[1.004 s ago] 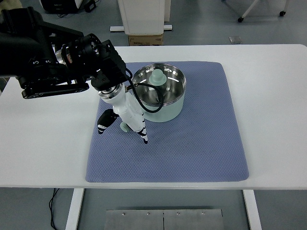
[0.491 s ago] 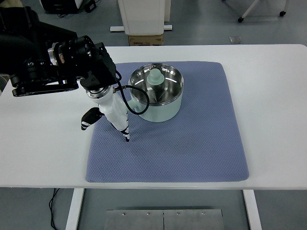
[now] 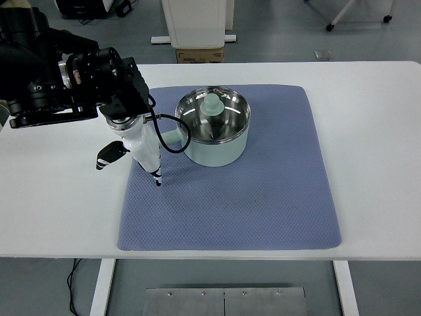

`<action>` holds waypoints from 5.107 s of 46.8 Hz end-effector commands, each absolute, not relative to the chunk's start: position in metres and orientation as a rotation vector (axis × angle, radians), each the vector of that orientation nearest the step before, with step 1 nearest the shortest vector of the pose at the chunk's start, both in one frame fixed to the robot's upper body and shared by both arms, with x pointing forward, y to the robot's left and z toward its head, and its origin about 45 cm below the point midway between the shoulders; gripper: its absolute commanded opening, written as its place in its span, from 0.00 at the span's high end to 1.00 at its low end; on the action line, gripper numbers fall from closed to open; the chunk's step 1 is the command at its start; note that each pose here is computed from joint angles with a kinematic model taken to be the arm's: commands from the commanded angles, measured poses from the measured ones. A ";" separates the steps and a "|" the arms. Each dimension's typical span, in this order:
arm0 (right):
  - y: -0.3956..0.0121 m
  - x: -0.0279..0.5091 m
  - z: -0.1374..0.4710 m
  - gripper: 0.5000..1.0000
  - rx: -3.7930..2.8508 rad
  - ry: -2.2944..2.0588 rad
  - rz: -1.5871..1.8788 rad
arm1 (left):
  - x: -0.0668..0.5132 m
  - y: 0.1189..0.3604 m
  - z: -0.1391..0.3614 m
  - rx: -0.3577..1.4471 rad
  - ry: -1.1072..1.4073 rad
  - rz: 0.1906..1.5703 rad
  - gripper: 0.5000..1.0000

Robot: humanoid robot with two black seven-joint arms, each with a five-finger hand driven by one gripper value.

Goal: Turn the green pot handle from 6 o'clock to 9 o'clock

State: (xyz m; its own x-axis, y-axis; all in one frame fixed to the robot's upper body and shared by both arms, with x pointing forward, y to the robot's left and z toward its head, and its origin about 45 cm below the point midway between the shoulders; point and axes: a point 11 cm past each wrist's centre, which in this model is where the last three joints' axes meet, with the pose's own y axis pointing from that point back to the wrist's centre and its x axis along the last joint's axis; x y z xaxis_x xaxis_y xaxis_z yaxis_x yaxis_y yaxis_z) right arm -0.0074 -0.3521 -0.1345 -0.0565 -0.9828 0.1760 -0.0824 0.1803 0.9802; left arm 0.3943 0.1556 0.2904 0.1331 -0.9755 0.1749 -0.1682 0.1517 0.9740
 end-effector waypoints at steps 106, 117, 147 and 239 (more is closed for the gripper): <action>-0.352 -0.007 -0.135 0.00 1.114 -1.389 -1.068 | 0.382 0.127 0.284 1.178 -1.327 -0.932 0.00; -0.352 -0.007 -0.135 0.00 1.114 -1.389 -1.068 | 0.359 0.088 0.294 1.021 -1.256 -0.846 0.00; -0.352 -0.007 -0.135 0.00 1.114 -1.389 -1.068 | 0.411 0.038 0.372 0.449 -0.701 -0.010 0.00; -0.352 -0.007 -0.135 0.00 1.114 -1.389 -1.068 | 0.511 0.299 0.281 -0.298 0.113 1.355 0.00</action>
